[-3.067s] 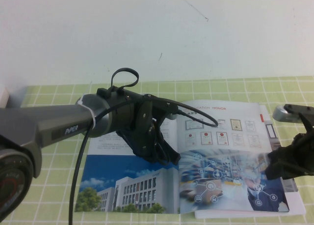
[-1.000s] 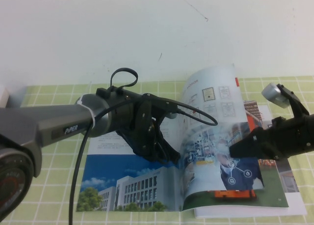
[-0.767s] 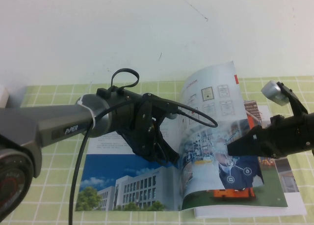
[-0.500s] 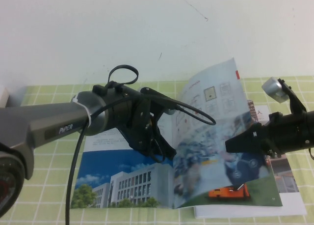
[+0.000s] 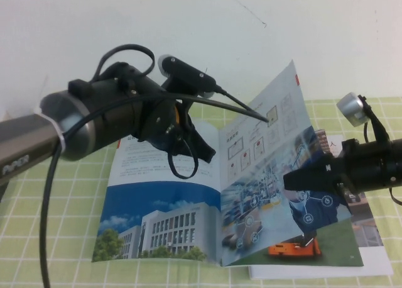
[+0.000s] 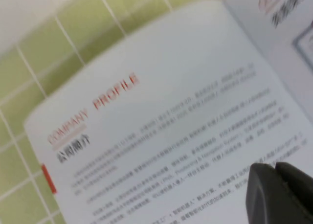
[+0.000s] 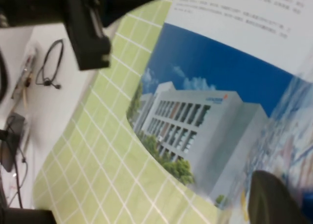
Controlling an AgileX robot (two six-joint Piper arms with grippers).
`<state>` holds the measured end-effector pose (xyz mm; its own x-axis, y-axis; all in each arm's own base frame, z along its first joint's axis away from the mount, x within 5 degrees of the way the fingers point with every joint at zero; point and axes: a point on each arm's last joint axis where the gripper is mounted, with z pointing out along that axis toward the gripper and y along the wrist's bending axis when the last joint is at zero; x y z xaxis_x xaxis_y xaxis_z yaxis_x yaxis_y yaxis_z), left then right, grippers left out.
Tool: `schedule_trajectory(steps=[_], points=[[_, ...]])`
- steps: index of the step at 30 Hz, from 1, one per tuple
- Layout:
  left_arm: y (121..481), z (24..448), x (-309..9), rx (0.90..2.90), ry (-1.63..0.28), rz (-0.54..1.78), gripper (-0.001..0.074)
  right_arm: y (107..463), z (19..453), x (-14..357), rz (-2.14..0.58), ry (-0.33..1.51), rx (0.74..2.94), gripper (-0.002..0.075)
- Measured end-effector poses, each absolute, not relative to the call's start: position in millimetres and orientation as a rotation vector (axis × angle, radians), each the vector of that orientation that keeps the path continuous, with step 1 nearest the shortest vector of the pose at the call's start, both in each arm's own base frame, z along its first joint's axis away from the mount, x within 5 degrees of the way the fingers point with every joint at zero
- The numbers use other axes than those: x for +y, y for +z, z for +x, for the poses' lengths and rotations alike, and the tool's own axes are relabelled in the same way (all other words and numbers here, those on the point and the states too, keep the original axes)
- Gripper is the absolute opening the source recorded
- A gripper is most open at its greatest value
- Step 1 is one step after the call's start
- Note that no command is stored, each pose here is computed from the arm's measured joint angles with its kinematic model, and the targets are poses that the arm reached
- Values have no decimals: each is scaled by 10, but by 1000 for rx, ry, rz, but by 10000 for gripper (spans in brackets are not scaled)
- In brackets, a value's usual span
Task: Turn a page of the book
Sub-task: Open the closed book
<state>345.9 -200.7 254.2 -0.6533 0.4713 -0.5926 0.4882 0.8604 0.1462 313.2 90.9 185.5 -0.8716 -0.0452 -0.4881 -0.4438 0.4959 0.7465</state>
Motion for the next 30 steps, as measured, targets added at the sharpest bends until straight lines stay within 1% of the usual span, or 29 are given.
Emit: schedule_trajectory(steps=[6, 10, 14, 17, 19, 21, 24, 28, 29, 30], points=[[2941, 3321, -1941, 2296, -91, 663, -4, 1885, 3123, 955, -413, 1382, 2305, -2], [3147, 3194, -1949, 2230, -163, 746, -4, 1904, 3109, 1045, -453, 1396, 2289, -2], [3280, 2972, -2149, 2134, -244, 923, -4, 1993, 3156, 1137, -507, 1395, 2256, -2], [3328, 2743, -2391, 2047, -278, 1081, -4, 2071, 3204, 1183, -528, 1392, 2240, -2], [3286, 2550, -2575, 2000, -293, 1194, -4, 2119, 3231, 1202, -543, 1391, 2234, -2], [3228, 2405, -2691, 1964, -293, 1271, -4, 2162, 3261, 1205, -548, 1387, 2229, -2], [3006, 2059, -2916, 1873, -281, 1440, -4, 2206, 3290, 1207, -560, 1378, 2228, -2], [2806, 1793, -3063, 1784, -307, 1501, -4, 2206, 3291, 1204, -566, 1372, 2242, -2], [2771, 1759, -3083, 1779, -317, 1501, -4, 2205, 3245, 1314, -609, 1390, 2245, -2], [2729, 1733, -3110, 1772, -325, 1506, -4, 2205, 3255, 1287, -600, 1387, 2245, -2]])
